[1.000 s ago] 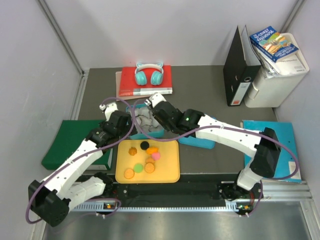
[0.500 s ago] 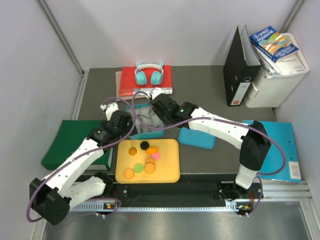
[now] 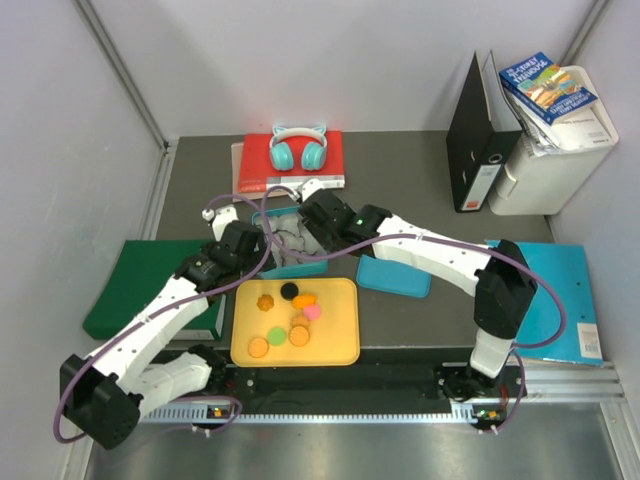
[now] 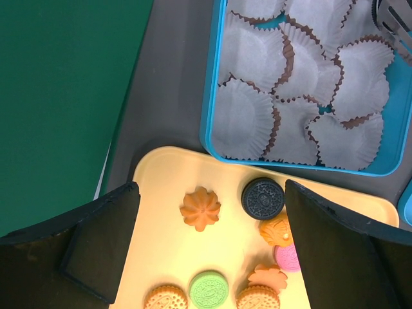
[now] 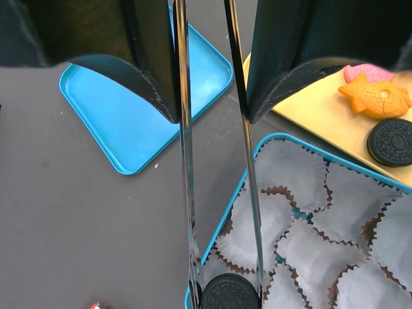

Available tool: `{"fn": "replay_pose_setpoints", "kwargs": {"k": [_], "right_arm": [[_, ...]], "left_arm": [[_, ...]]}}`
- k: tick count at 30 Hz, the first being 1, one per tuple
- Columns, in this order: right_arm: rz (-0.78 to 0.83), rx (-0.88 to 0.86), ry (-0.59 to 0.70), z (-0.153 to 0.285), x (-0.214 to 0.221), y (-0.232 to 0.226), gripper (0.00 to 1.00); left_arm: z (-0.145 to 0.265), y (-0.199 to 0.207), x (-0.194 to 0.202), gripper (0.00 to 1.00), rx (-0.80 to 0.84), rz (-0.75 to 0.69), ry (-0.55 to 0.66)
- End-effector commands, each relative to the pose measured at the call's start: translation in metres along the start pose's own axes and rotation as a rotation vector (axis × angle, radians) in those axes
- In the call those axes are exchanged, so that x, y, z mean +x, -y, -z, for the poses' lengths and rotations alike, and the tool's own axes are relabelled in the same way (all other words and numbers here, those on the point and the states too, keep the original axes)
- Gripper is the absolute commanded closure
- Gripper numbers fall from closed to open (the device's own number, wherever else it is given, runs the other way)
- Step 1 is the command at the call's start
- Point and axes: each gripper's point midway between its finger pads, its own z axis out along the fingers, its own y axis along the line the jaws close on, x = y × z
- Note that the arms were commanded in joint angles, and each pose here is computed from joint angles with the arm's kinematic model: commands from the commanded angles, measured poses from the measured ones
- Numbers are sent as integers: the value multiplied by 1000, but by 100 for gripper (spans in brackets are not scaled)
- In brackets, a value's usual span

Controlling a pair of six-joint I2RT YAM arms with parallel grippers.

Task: Pack the cookies

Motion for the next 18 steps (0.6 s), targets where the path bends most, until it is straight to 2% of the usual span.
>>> {"fn": "replay_pose_setpoints", "kwargs": {"k": [1,12,16,18], "right_arm": [[-39,25,74,4,-30,8,55],[-45,61,80,8,-34,16,50],[-83,21,112,32,-38,19,51],[-84,-21,102,40,-26,12,51]], "left_arm": [[-2,3,-3,2,12,-3,14],[-3,3,-3,2,12,-4,12],[-2,3,-4,2,12,-2,18],[0,2,-6,2,11,2,24]]}}
